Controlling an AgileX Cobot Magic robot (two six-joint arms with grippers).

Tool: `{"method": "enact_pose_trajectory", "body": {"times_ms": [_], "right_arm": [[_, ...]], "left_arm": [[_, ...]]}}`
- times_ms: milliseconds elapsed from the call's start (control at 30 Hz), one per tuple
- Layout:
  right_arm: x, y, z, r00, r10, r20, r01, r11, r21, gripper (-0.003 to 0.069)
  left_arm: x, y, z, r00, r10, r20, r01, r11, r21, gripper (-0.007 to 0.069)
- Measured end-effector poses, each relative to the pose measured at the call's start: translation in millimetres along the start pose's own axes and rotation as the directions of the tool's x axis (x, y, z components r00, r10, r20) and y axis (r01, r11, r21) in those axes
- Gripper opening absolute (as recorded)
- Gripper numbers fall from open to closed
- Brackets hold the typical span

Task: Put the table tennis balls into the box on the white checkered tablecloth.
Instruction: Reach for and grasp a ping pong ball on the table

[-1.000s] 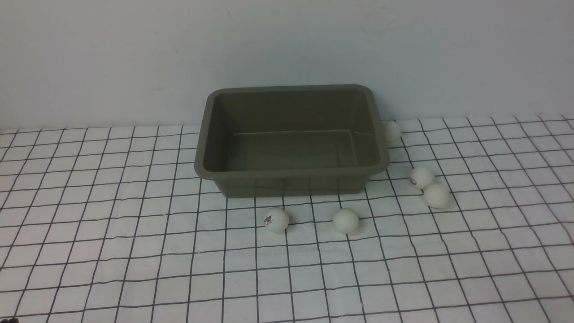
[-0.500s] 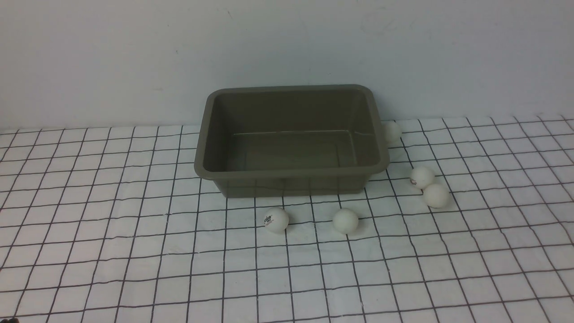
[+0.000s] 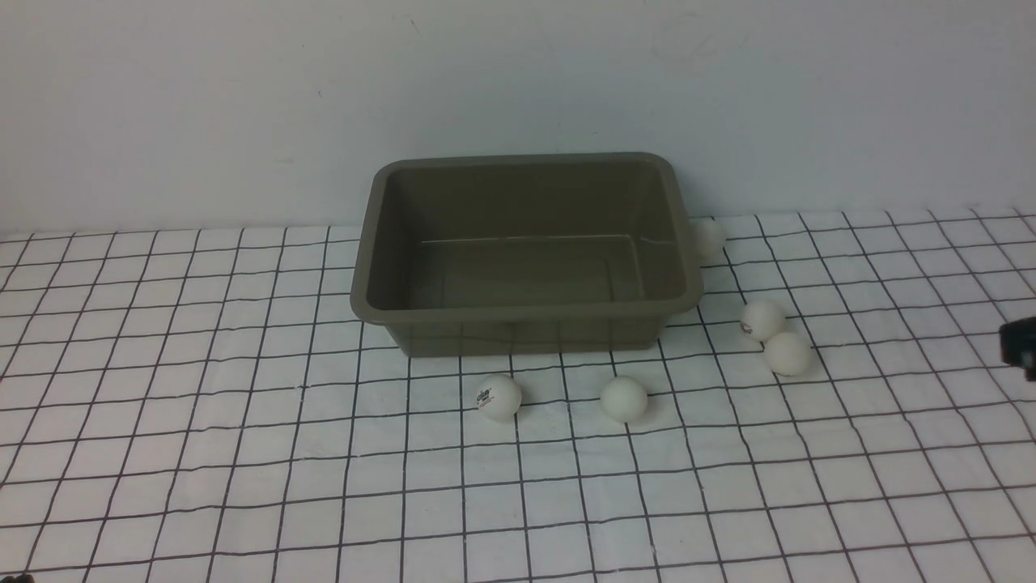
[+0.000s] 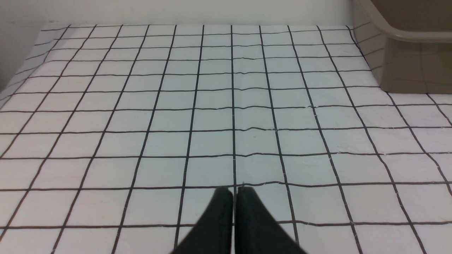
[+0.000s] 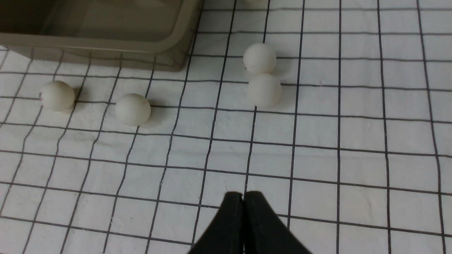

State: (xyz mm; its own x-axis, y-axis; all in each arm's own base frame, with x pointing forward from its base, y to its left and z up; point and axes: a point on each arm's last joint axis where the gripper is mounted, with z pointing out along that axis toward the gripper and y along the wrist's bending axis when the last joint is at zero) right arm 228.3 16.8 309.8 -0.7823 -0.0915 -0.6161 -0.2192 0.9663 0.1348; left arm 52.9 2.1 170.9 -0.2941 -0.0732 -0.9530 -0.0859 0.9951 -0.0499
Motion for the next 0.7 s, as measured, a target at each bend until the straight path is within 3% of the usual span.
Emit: {"method": "enact_pose_trajectory", "body": {"times_ms": [133,333,700], "right_arm": [[-24,-4,33,0.993,-0.068,-0.096,0.069,0.998,0.007,-0.0016],[-49,23,83,0.941,-0.263,-0.214,0.273,0.962,0.02,-0.0013],[-68,24,119,0.938,-0.26,-0.227,0.287,0.953,0.093,0.0003]], "left_arm": [[0,0,0,1.0,0.0,0.0,0.0,1.0,0.0,-0.0004],[0,0,0,1.0,0.0,0.0,0.0,1.0,0.0,-0.0004],[0,0,0,1.0,0.0,0.0,0.0,1.0,0.0,-0.0004]]}}
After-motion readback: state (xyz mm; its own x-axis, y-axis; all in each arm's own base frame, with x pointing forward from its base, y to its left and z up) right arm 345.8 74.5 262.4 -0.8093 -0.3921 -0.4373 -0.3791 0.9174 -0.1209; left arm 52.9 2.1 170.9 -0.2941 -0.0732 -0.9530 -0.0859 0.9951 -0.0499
